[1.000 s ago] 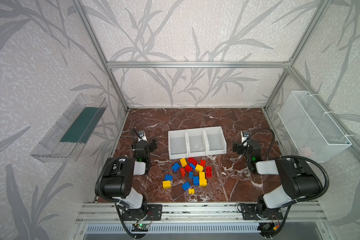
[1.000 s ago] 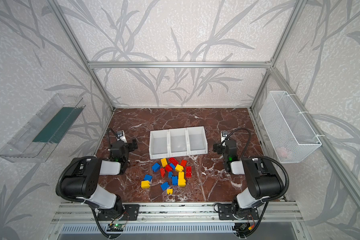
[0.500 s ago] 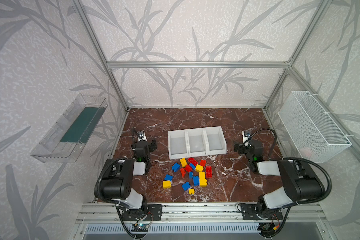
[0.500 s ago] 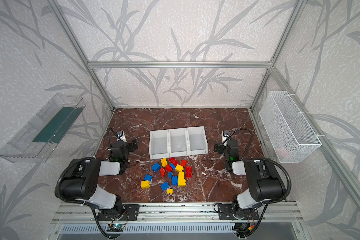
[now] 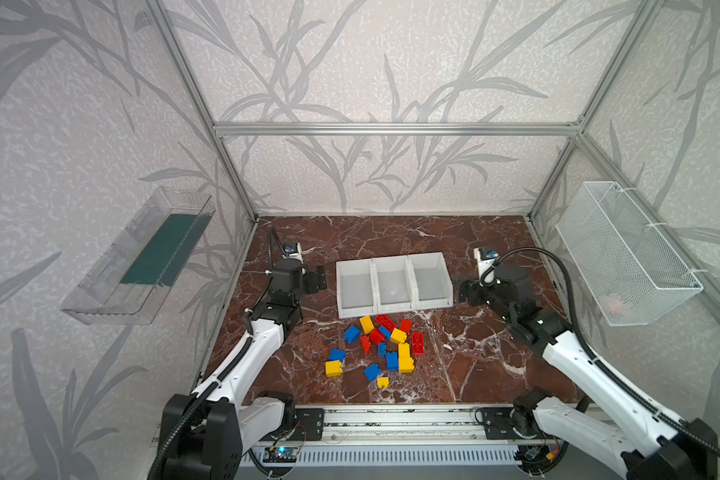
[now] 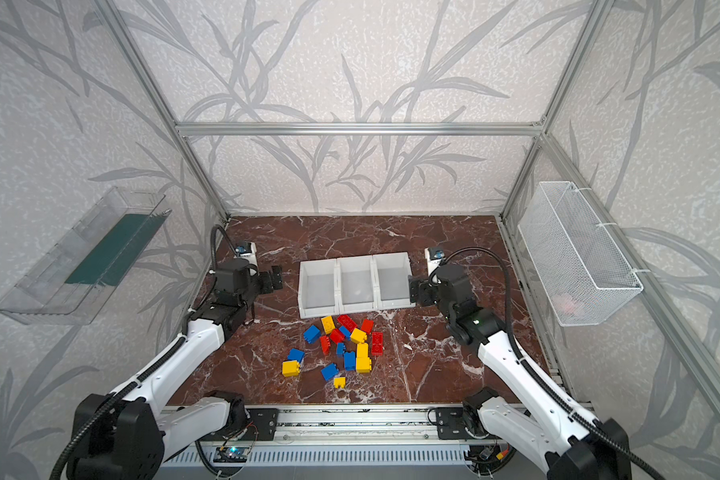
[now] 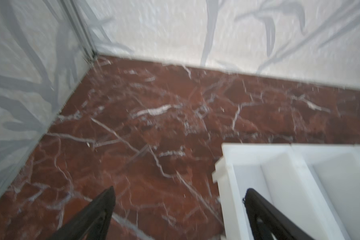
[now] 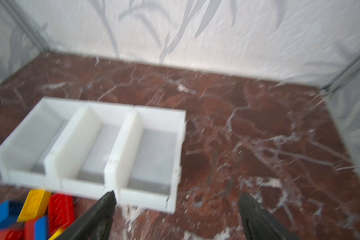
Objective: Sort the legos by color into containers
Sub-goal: 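Grasp a red 2x4 brick with the right gripper while the left arm advances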
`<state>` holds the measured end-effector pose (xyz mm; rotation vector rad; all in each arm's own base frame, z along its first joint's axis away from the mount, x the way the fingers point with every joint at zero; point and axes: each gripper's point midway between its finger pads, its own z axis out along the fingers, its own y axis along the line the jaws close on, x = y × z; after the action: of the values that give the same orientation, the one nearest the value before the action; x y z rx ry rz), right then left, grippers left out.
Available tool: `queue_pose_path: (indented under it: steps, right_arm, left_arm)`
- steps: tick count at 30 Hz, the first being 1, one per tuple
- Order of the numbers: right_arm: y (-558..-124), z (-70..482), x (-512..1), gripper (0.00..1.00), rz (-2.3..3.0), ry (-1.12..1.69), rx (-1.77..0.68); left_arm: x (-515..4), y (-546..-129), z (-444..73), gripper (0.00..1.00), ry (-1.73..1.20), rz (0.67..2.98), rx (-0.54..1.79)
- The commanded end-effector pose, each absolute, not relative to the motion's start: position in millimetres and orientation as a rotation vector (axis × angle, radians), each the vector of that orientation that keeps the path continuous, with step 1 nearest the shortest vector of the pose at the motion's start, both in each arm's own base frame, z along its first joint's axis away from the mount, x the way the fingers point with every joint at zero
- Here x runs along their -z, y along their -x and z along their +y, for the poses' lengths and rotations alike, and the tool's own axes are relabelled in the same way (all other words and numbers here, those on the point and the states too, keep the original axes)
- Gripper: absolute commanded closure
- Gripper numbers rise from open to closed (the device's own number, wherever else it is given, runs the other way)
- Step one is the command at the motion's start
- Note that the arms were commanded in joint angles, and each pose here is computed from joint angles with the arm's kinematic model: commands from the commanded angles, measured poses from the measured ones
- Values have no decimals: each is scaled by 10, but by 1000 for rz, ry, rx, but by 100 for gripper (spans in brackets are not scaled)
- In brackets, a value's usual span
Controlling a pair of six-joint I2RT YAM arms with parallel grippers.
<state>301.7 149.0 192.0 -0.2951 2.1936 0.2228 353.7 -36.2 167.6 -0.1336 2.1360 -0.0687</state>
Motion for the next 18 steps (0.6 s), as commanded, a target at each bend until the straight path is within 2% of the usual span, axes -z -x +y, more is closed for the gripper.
queue_pose_path:
  steps: [1,8,14,18]
  right_arm:
    - [-2600,1644,-1422,11,2489,330,-184]
    - [-2287,2146,-929,17,2711,382,-173]
    - [-2269,2372,-770,28,2778,411,-198]
    - [-2275,2471,-710,32,2792,402,-228]
  left_arm:
    - [-1555,-3288,-446,1,138,2250,106]
    - [-1524,-3161,-453,1,125,2240,109]
    - [-1423,-3169,-514,1,120,2257,147]
    - [-1378,-3176,-549,1,113,2273,164]
